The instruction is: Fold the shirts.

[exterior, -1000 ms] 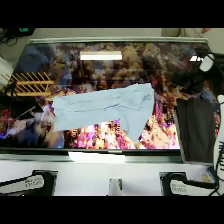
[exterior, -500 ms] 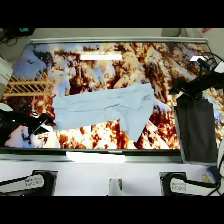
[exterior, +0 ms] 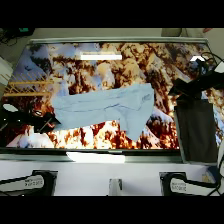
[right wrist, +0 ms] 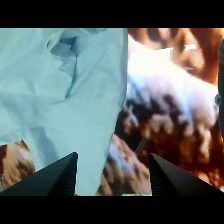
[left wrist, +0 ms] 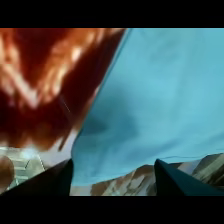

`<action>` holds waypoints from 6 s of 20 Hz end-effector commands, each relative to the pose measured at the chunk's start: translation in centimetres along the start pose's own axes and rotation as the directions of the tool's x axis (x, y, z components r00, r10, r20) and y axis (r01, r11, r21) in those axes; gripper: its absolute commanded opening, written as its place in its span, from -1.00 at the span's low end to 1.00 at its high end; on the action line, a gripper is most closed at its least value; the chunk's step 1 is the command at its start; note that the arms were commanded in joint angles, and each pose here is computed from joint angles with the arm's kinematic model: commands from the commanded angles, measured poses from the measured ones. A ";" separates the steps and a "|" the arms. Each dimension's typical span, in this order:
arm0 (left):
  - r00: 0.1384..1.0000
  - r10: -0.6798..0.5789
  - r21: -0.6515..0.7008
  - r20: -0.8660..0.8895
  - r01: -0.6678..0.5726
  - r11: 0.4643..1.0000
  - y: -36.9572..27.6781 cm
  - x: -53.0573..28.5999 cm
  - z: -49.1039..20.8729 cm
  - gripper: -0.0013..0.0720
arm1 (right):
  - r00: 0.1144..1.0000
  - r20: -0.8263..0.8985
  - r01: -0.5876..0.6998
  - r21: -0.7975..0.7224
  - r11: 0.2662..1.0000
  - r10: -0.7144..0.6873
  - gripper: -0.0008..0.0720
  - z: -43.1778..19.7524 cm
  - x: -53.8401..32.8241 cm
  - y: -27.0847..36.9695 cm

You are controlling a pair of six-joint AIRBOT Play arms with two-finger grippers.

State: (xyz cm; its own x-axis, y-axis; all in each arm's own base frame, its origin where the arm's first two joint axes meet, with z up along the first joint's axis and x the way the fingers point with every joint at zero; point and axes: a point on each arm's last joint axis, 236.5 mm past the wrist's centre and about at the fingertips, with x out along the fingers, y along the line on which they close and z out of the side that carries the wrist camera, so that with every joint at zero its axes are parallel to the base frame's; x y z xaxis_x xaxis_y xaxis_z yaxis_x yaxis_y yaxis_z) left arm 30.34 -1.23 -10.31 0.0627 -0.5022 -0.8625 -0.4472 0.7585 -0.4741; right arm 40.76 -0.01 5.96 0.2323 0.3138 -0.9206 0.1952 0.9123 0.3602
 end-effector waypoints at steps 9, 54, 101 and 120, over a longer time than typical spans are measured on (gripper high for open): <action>1.000 0.029 0.070 0.003 -0.029 0.997 -1.2 1.2 -0.1 -0.87 | 0.991 -0.132 0.001 0.028 1.000 0.002 0.18 -4.1 5.1 -0.8; -0.134 -0.706 0.594 0.695 -0.447 0.669 -31.4 -59.6 -23.4 -0.87 | 0.057 0.970 0.292 -0.242 0.925 0.236 -0.91 -12.5 -50.2 13.3; 0.998 0.018 0.356 0.068 -0.041 0.933 -9.6 -3.6 12.0 -0.86 | 0.969 -0.123 0.210 -0.058 0.976 -0.216 -0.90 0.8 12.5 -2.5; 0.985 0.112 0.220 -0.130 -0.081 0.972 -2.5 -6.4 4.6 0.59 | 0.930 -0.311 0.216 0.037 0.976 -0.194 0.24 -4.9 5.0 -7.3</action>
State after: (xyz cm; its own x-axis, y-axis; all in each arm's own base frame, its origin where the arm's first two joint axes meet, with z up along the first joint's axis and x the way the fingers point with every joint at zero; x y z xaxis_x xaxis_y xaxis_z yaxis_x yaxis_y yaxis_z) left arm 38.79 0.99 -4.54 -0.0645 -0.4473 -0.8920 -0.1996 0.8816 -0.4277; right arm 39.37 -2.63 -3.38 -0.0408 0.1402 -0.9893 0.2487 0.9604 0.1258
